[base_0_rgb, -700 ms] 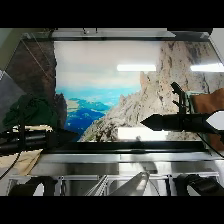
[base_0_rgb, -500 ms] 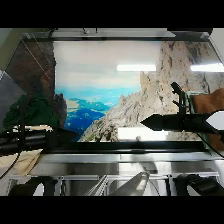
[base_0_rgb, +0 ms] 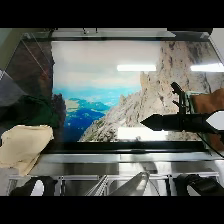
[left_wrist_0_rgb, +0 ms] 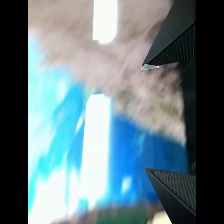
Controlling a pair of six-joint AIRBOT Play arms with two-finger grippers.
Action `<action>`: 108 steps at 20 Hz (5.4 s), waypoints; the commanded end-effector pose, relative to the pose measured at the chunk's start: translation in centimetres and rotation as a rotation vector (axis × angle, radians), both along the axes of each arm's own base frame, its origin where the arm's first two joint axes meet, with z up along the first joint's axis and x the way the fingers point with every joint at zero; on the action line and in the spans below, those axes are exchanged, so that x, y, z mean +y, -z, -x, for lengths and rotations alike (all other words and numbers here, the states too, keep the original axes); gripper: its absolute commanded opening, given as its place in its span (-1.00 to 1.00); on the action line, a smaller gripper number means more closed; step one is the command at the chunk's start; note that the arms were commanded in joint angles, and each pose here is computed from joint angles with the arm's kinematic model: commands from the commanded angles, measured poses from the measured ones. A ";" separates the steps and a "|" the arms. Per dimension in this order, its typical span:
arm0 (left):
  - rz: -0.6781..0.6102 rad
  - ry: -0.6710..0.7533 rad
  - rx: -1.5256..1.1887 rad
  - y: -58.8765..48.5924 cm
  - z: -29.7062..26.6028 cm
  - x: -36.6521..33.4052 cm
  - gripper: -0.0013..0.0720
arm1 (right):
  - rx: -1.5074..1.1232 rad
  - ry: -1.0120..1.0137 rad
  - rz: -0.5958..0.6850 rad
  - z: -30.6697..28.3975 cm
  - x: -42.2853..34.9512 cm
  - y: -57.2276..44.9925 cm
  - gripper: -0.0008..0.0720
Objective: Fold the shirts.
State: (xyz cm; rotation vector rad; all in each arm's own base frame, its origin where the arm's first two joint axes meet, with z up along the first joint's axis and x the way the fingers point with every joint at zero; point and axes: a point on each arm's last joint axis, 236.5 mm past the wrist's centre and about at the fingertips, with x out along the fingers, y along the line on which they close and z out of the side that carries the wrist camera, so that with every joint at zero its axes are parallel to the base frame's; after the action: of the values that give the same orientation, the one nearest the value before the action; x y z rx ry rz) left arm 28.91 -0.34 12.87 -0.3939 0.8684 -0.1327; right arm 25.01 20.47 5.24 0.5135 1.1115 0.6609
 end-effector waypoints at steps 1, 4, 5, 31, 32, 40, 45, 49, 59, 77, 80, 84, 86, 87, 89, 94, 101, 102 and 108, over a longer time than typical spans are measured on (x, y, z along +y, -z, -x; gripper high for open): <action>-0.138 -0.328 0.056 -0.6 -1.0 12.3 1.00 | 0.002 0.000 0.000 0.0 0.0 0.0 -0.92; -0.106 -0.399 0.152 2.9 -2.5 16.9 1.00 | 0.006 0.000 -0.002 0.0 0.1 0.1 -0.92; -0.094 -0.402 0.201 4.7 -2.8 17.8 1.00 | 0.006 0.000 -0.002 0.0 0.1 0.1 -0.92; 0.185 0.327 -0.043 -6.8 -16.8 -5.7 -0.92 | 0.007 0.001 -0.006 0.0 0.1 0.0 -0.92; 0.184 0.396 -0.088 -9.2 -15.7 -8.7 -0.92 | 0.008 0.002 -0.014 0.0 0.2 -0.1 -0.92; 0.041 0.789 -0.039 -7.5 -8.4 -25.7 -0.90 | 0.007 0.021 -0.055 -0.3 0.7 -0.8 -0.81; 0.053 0.838 0.105 -2.6 -8.1 -28.1 -0.02 | 0.011 0.057 -0.098 -1.1 -0.1 -2.6 0.48; 0.078 0.728 0.293 -1.0 -7.5 -21.2 -0.02 | -0.001 0.144 -0.087 -3.0 -4.6 -3.6 0.49; 0.160 0.391 0.642 21.9 4.2 -15.7 -0.02 | 0.222 0.123 0.042 -5.2 -3.9 7.2 0.90; 0.192 0.630 0.566 16.3 -0.1 -21.3 -0.91 | 0.096 0.071 -0.273 -9.6 5.2 6.4 -0.93; 0.204 0.646 0.298 5.5 -2.6 -21.0 -0.91 | -0.058 -0.012 -0.347 -9.4 5.5 -1.1 -0.93; 0.241 0.669 -0.227 -13.8 -2.5 -21.6 -0.90 | -0.374 -0.052 -0.397 -7.8 4.7 -13.4 -0.92; 0.218 0.682 -0.320 -17.3 -0.9 -21.3 -0.90 | -0.409 -0.061 -0.383 -6.7 4.4 -14.7 -0.62; 0.215 0.699 -0.302 -17.0 0.0 -21.3 -0.89 | -0.385 -0.060 -0.358 -6.6 4.3 -13.9 -0.18; 0.229 0.709 -0.229 -14.4 0.8 -21.4 -0.89 | -0.315 -0.055 -0.296 -6.9 4.0 -11.4 -0.13; 0.287 0.681 -0.024 -5.6 0.1 -22.9 -0.89 | -0.155 -0.107 -0.290 -6.3 5.4 -7.4 0.68; 0.297 0.790 0.270 4.2 0.7 -27.7 0.00 | -0.111 -0.152 -0.280 -5.7 6.4 -5.6 0.68; 0.300 0.811 0.318 4.5 0.7 -27.3 0.44 | -0.110 -0.157 -0.271 -5.7 6.3 -5.4 0.68; 0.273 0.776 0.459 5.2 -0.2 -20.9 0.99 | 0.033 -0.165 -0.203 -3.7 6.3 0.4 0.68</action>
State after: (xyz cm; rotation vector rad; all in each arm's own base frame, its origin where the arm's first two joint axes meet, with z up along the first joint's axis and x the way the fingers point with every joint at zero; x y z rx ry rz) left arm 29.16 -24.21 8.80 -0.3426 1.3556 -0.9556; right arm 29.75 26.73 7.81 0.6097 1.0506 0.9468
